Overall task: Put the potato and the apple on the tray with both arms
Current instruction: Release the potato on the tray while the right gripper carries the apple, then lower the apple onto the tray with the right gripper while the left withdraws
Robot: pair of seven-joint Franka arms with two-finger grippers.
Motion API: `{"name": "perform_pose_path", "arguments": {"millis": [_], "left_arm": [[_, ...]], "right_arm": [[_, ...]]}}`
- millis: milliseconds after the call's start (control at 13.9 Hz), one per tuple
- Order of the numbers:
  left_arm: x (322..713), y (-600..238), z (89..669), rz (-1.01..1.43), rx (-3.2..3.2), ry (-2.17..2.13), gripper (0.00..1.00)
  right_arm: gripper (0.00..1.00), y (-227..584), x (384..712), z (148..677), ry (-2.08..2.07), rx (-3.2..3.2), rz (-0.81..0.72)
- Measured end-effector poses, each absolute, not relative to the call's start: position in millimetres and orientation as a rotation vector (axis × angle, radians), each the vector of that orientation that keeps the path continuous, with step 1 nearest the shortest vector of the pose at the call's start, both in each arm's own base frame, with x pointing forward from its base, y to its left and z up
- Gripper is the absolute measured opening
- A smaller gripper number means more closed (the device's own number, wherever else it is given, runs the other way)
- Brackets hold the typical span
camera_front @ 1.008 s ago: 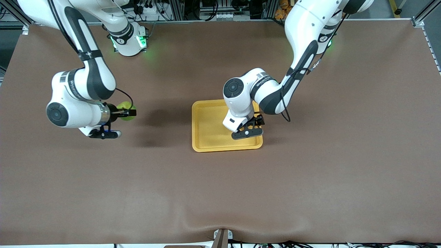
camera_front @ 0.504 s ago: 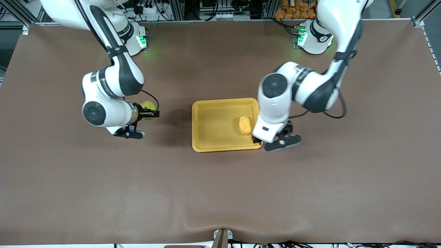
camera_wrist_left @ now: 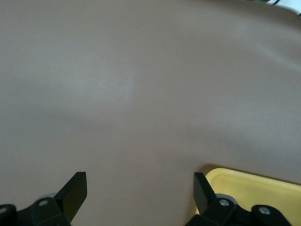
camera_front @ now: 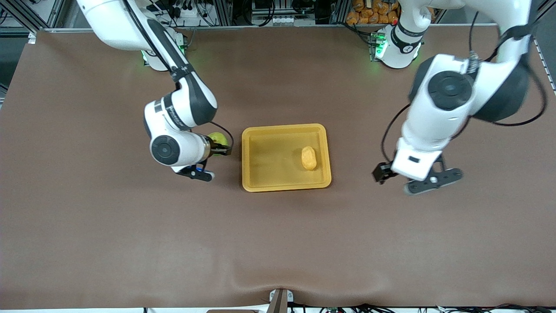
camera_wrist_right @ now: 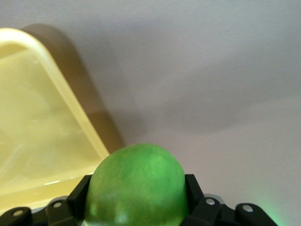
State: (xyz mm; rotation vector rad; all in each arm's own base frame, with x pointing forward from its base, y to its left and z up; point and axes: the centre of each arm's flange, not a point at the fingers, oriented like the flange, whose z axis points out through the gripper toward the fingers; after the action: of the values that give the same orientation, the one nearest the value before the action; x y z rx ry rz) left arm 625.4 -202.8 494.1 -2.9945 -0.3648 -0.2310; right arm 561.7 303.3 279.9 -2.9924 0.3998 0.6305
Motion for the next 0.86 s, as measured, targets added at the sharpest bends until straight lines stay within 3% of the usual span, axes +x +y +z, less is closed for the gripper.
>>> {"name": "perform_pose_path", "arguments": {"millis": [864], "left_arm": [[589,-127,569,-0.063,-3.078,-0.248,1.00]], "right_arm": [[0.83,363,562,233,0.581,-2.844,0.633]]}}
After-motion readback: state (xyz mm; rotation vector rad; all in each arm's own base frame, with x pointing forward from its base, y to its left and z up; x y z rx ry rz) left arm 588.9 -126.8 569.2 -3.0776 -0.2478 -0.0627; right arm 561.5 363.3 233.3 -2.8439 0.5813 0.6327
